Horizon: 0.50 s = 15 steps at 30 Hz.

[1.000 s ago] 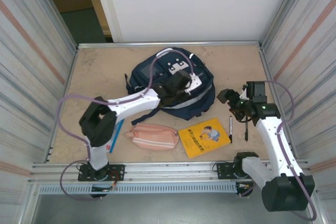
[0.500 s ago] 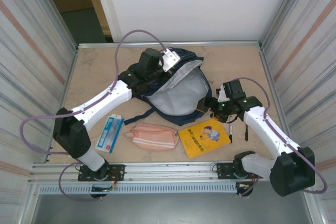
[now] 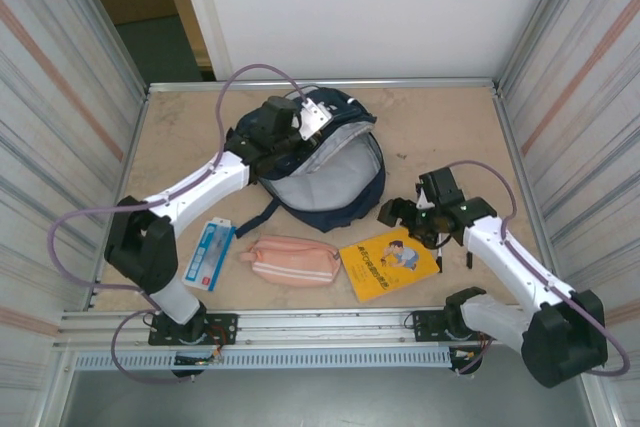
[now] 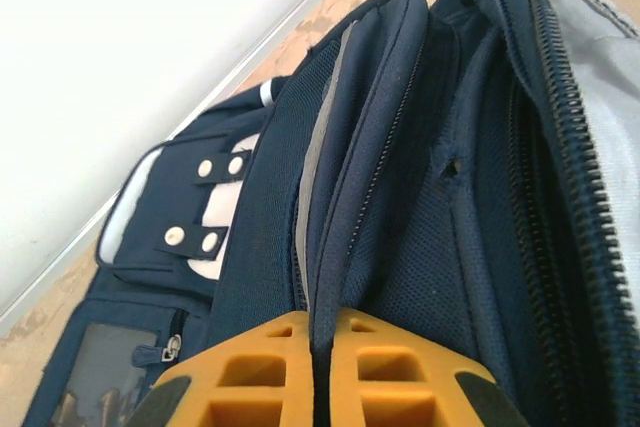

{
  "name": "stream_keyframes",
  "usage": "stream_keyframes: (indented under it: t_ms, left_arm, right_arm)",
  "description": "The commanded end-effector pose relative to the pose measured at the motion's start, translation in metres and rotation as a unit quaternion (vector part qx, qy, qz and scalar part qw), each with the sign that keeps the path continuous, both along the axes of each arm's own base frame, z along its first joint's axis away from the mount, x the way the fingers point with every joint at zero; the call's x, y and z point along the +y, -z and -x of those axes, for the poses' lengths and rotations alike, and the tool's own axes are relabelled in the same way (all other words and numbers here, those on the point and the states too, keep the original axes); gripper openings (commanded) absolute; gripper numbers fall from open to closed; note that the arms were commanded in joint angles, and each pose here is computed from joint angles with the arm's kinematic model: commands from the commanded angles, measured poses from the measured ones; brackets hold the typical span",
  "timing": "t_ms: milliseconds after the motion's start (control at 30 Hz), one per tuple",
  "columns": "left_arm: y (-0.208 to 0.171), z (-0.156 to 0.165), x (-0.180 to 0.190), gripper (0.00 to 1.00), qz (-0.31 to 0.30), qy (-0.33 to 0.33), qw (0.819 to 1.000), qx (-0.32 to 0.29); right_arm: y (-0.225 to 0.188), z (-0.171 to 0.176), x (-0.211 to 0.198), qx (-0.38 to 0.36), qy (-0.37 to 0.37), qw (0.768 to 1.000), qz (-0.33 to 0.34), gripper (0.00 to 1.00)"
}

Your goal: Pack the student bag

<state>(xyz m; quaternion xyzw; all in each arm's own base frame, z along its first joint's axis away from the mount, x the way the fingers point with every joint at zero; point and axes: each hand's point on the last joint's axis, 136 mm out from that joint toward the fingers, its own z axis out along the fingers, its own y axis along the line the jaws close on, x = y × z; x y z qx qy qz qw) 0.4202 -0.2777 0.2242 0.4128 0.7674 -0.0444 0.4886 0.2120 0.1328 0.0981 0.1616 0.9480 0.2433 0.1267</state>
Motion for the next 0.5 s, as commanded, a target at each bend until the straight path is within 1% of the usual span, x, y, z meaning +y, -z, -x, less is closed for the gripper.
stream_keyframes:
  t_ms: [0,33,67,100,167,233,333,400,467]
  left_arm:
    - [0.005,-0.031,0.019,0.0,-0.014,-0.034,0.999,-0.036]
    - [0.012,-0.035,0.023,0.0,-0.022,-0.046,0.998,-0.033]
    - [0.02,-0.04,0.028,0.05,-0.031,-0.061,0.997,-0.029]
    - [0.028,-0.042,0.031,0.08,-0.043,-0.072,0.996,-0.02]
    - [0.043,-0.041,0.034,0.13,-0.055,-0.078,0.995,0.006]
    - [0.053,-0.034,0.035,0.22,-0.046,-0.084,0.995,0.036]
    - [0.05,-0.013,0.031,0.33,0.009,-0.09,0.993,0.077]
    - [0.038,0.01,0.022,0.39,0.056,-0.073,0.991,0.099]
    - [0.028,0.037,0.012,0.43,0.092,-0.05,0.987,0.124]
  right_arm:
    - [0.017,0.013,-0.008,0.027,0.044,0.999,0.01,0.87]
    - [0.021,0.014,-0.007,0.028,0.041,0.999,0.011,0.85]
    - [0.024,0.015,-0.005,0.023,0.035,0.999,0.012,0.82]
    - [0.028,0.014,-0.003,0.016,0.027,0.999,0.012,0.79]
    - [0.034,0.012,0.006,0.002,0.004,1.0,0.005,0.72]
    - [0.041,0.009,0.01,-0.002,-0.011,1.0,0.011,0.67]
    - [0.054,0.003,0.007,0.002,-0.011,0.999,0.034,0.66]
    - [0.062,-0.004,0.01,-0.001,-0.018,0.999,0.039,0.65]
    - [0.069,-0.011,0.011,0.003,-0.026,0.998,0.051,0.63]
